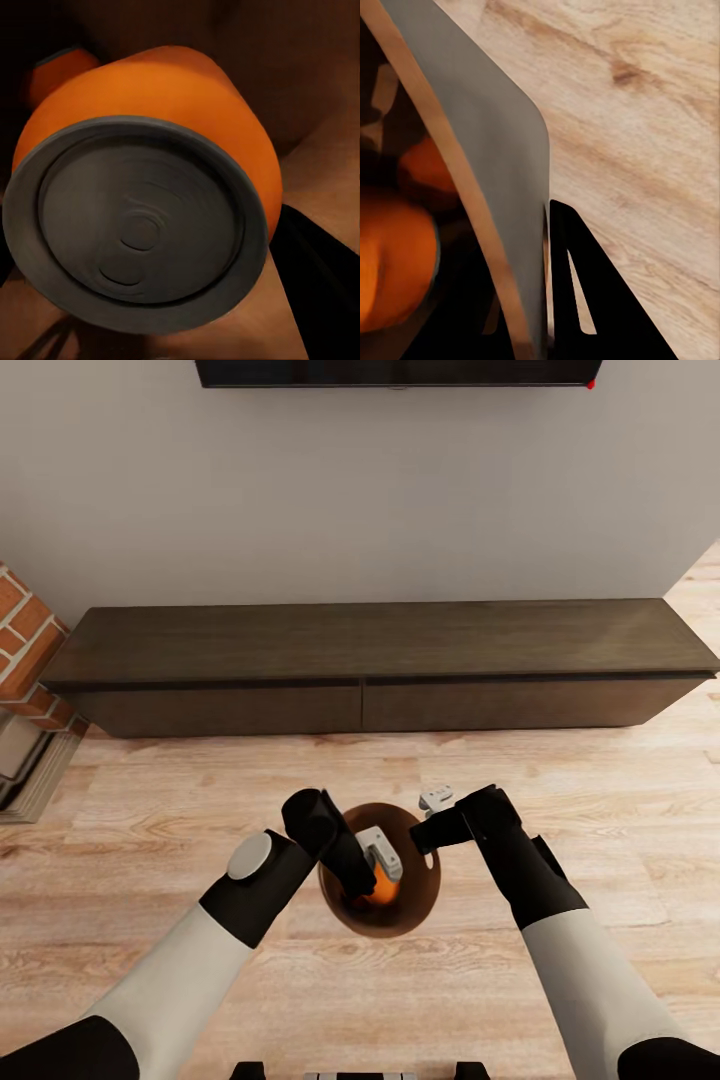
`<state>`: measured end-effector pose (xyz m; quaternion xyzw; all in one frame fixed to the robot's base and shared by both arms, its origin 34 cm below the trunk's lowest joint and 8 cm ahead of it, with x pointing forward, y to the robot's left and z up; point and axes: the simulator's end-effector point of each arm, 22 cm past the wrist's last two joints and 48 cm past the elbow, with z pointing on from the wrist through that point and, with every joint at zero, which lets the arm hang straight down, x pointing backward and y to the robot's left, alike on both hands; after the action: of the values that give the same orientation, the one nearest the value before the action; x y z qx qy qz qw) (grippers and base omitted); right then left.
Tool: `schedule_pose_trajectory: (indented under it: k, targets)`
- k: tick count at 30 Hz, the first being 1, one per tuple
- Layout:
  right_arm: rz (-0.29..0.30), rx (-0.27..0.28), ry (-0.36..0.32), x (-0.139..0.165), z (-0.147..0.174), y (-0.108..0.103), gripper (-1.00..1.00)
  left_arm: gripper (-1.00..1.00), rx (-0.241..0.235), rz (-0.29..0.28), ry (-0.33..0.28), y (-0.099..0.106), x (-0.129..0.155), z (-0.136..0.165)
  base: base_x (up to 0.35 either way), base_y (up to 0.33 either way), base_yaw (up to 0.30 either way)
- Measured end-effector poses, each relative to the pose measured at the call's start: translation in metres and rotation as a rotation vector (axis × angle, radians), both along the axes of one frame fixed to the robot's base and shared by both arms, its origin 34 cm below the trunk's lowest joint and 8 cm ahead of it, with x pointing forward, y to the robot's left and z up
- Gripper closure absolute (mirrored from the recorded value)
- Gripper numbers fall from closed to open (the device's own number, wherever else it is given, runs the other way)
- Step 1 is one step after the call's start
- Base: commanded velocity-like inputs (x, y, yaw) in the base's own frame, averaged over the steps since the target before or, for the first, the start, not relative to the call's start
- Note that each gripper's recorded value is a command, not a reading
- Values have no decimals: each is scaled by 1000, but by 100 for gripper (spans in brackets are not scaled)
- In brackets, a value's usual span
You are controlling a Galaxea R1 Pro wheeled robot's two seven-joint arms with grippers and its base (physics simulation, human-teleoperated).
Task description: Put the three can of soda from the living room inside the tash can in the kitchen.
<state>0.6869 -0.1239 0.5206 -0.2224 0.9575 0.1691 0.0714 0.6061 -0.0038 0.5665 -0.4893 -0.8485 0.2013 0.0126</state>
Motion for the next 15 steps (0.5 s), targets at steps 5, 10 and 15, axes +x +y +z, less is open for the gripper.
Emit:
schedule_pose_trajectory:
  k: [5, 10, 15]
  targets:
    - [2, 2, 0, 0, 0, 2, 100, 100, 13, 3, -10, 2, 1, -4, 0, 0, 0]
    - [2, 3, 0, 0, 0, 2, 100, 100, 15, 3, -11, 3, 0, -4, 0, 0, 0]
    - [10, 1, -1, -1, 0, 4, 100, -100, 14, 3, -10, 3, 0, -4, 0, 0, 0]
